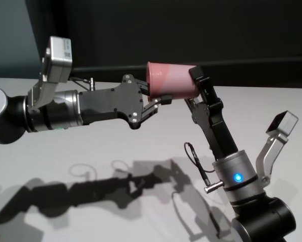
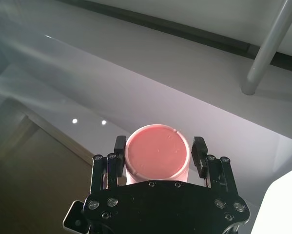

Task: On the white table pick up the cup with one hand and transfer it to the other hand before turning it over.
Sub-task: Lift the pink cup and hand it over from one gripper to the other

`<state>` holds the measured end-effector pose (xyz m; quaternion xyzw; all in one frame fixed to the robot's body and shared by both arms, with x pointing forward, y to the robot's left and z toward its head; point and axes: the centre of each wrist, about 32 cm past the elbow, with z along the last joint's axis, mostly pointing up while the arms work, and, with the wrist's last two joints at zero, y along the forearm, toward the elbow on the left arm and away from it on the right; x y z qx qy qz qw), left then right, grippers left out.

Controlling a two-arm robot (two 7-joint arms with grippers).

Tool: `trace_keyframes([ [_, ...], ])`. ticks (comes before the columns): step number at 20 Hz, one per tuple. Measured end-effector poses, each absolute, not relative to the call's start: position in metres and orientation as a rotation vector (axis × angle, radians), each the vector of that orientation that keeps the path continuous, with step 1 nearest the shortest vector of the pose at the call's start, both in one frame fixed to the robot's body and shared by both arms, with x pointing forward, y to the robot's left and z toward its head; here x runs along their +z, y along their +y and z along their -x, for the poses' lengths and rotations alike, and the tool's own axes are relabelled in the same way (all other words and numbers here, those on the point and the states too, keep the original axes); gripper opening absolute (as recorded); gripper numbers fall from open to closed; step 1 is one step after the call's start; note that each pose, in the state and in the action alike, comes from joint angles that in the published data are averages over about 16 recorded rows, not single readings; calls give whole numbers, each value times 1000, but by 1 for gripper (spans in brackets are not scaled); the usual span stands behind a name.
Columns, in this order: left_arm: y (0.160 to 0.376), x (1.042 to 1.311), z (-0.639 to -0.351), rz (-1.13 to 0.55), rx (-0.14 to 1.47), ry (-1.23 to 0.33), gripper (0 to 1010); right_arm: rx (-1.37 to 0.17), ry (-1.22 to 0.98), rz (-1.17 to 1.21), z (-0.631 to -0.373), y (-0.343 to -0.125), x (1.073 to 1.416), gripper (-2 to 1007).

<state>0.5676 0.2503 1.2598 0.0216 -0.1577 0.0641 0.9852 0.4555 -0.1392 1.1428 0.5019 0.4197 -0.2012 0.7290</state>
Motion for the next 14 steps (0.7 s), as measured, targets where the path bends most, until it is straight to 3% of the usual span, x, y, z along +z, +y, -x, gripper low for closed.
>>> trace_keyframes([
  [8, 250, 1260, -568, -44, 129, -317, 37, -442, 924, -1107, -455, -139, 1143, 755],
  [14, 250, 1260, -568, -44, 129, -317, 37, -441, 924, -1107, -455, -139, 1143, 738],
])
